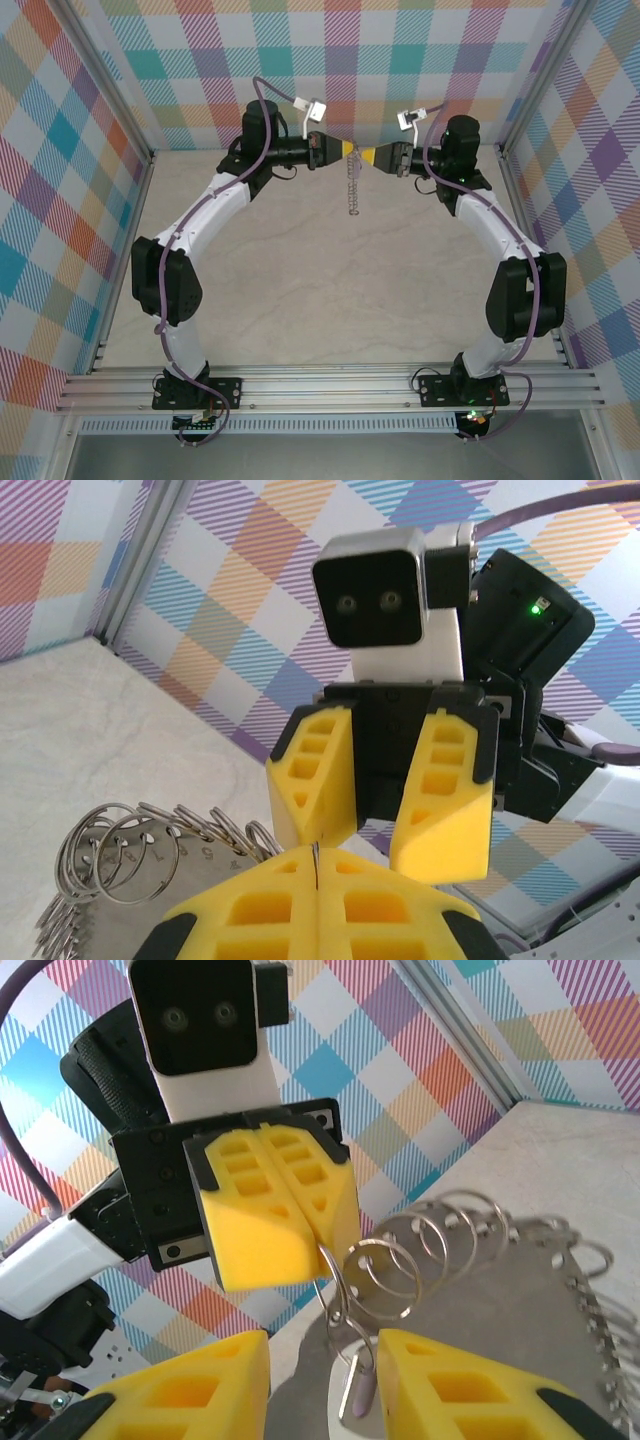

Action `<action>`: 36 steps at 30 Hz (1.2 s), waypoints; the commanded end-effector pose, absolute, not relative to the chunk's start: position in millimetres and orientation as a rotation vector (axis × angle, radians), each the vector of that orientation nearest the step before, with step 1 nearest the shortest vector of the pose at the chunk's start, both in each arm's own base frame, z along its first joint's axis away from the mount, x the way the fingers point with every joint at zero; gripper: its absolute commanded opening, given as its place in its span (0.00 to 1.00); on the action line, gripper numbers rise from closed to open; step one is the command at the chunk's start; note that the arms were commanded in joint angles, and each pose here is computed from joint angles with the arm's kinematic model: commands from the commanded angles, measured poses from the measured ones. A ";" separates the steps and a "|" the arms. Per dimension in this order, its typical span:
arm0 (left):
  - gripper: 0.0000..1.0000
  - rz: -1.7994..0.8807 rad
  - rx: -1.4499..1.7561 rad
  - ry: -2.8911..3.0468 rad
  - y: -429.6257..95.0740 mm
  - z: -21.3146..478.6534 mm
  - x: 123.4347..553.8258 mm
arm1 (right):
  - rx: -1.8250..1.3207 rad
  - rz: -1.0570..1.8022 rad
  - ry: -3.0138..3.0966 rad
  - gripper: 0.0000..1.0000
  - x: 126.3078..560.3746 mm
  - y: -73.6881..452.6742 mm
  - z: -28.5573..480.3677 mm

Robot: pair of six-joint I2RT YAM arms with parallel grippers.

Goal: Put the keys on the keyring

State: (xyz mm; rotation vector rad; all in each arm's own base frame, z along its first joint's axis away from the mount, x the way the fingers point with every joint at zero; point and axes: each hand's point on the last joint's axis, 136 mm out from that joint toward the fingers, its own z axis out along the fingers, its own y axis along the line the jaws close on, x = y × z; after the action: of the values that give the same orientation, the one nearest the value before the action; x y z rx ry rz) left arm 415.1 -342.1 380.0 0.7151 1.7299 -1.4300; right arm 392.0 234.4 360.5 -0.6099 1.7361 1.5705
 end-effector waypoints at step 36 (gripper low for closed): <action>0.00 -1.456 0.738 1.556 -342.3 432.0 395.6 | -0.639 1.707 1.589 0.12 396.6 241.5 379.9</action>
State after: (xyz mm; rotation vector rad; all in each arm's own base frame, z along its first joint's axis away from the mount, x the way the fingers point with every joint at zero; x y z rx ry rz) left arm 410.8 -343.6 402.9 0.7019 1.6525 -1.4621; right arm 402.1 237.8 379.3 -0.5885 1.6162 1.6959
